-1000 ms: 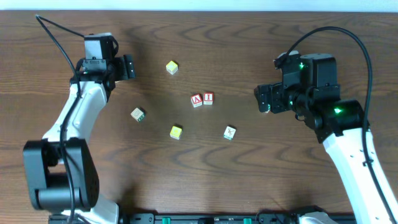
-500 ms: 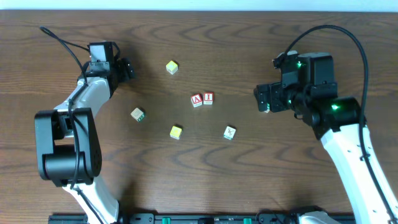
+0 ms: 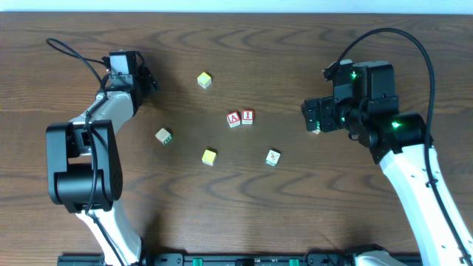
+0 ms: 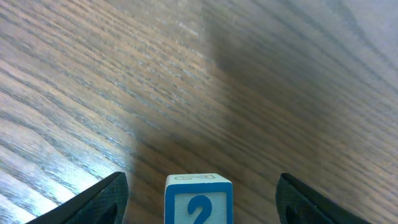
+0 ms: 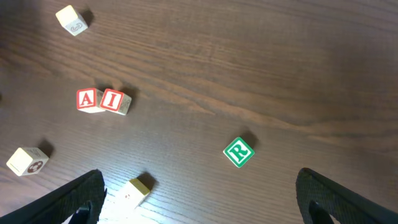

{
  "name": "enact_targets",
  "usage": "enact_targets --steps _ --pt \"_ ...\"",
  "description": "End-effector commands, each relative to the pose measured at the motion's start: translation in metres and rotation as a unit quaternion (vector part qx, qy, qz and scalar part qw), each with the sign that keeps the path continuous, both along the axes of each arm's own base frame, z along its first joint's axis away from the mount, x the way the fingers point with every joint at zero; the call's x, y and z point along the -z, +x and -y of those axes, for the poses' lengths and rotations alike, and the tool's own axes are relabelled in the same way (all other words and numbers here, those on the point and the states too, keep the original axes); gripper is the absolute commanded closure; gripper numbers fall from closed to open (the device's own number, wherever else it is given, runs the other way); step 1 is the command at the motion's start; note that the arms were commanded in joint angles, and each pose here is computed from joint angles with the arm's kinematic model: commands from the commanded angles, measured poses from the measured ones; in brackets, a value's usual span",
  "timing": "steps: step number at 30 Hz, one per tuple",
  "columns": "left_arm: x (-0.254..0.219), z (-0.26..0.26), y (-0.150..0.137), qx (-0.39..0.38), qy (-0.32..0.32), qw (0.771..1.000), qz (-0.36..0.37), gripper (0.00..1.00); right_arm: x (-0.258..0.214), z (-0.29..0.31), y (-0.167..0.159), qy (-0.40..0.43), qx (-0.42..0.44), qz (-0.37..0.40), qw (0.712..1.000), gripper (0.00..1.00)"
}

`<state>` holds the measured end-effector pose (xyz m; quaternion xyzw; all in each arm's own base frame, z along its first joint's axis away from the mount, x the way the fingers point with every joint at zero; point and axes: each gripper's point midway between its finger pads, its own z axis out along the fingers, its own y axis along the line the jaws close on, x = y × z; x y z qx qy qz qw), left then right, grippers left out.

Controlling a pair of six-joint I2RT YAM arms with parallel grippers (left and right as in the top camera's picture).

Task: Spell out Ai2
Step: 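Lift the blue 2 block and carry it toward the I block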

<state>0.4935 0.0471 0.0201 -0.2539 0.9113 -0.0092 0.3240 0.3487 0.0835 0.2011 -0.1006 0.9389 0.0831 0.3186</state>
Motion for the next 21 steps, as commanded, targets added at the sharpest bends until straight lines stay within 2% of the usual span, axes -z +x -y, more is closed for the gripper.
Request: enact_targets --steps 1,8,13,16,21 --pt "-0.0008 -0.0052 0.0055 -0.014 0.002 1.000 0.002 0.23 -0.0001 0.0044 0.0030 -0.004 0.007 0.003 1.000 0.03" --pt "0.0020 -0.0052 0.0019 -0.015 0.001 1.000 -0.007 0.24 -0.0015 0.0041 0.0048 -0.003 0.008 0.008 1.000 0.03" --pt "0.0031 -0.0051 0.0010 -0.015 0.001 1.000 -0.009 0.36 -0.0020 0.0040 0.0054 -0.003 0.008 0.010 1.000 0.03" --pt "0.0032 -0.0051 0.0009 -0.015 0.001 1.000 -0.010 0.47 -0.0021 0.0039 0.0055 -0.003 0.007 0.010 1.000 0.03" --pt "0.0039 -0.0050 -0.0001 -0.016 -0.001 1.000 -0.012 0.48 -0.0022 0.0039 0.0056 -0.002 0.008 0.010 1.000 0.03"
